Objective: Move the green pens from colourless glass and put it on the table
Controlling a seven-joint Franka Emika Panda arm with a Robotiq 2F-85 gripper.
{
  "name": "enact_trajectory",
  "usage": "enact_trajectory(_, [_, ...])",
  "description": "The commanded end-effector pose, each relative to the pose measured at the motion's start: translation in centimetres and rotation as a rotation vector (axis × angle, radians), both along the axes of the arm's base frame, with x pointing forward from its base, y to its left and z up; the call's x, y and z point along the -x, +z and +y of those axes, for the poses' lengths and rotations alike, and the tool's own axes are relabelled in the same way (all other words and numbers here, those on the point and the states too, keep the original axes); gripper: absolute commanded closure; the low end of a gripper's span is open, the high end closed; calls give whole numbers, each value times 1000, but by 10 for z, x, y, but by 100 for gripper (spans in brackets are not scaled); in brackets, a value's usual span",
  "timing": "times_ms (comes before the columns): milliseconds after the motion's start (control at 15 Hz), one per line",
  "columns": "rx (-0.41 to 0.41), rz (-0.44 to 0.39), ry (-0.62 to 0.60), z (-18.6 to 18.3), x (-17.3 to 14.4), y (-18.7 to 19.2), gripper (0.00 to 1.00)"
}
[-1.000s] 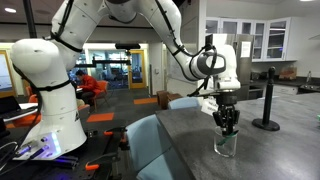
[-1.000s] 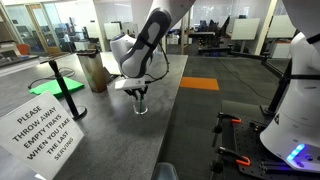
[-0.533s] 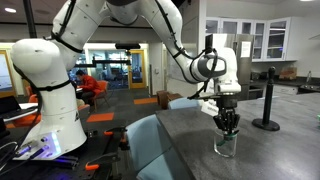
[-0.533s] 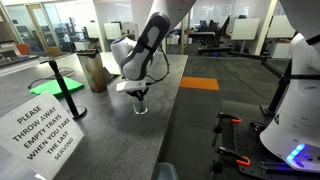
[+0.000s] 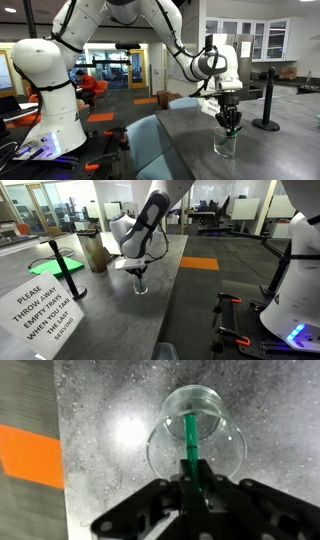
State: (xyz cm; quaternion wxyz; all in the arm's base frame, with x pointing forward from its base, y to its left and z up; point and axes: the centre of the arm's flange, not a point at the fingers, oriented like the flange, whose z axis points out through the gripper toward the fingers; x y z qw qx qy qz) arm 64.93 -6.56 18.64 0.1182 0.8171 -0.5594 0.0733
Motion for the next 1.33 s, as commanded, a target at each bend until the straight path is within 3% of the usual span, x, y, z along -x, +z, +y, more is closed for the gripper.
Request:
enact_trajectory(0, [20, -52, -11, 3, 8, 29, 97])
enact_trajectory(400, [41, -157, 6, 7, 7, 89, 97])
enact_trajectory(533, [2, -138, 27, 13, 3, 101, 97])
enact_trajectory(933, [-213, 62, 230, 56, -18, 67, 97])
enact_trajectory(1267, [-214, 204, 376, 82, -32, 14, 97])
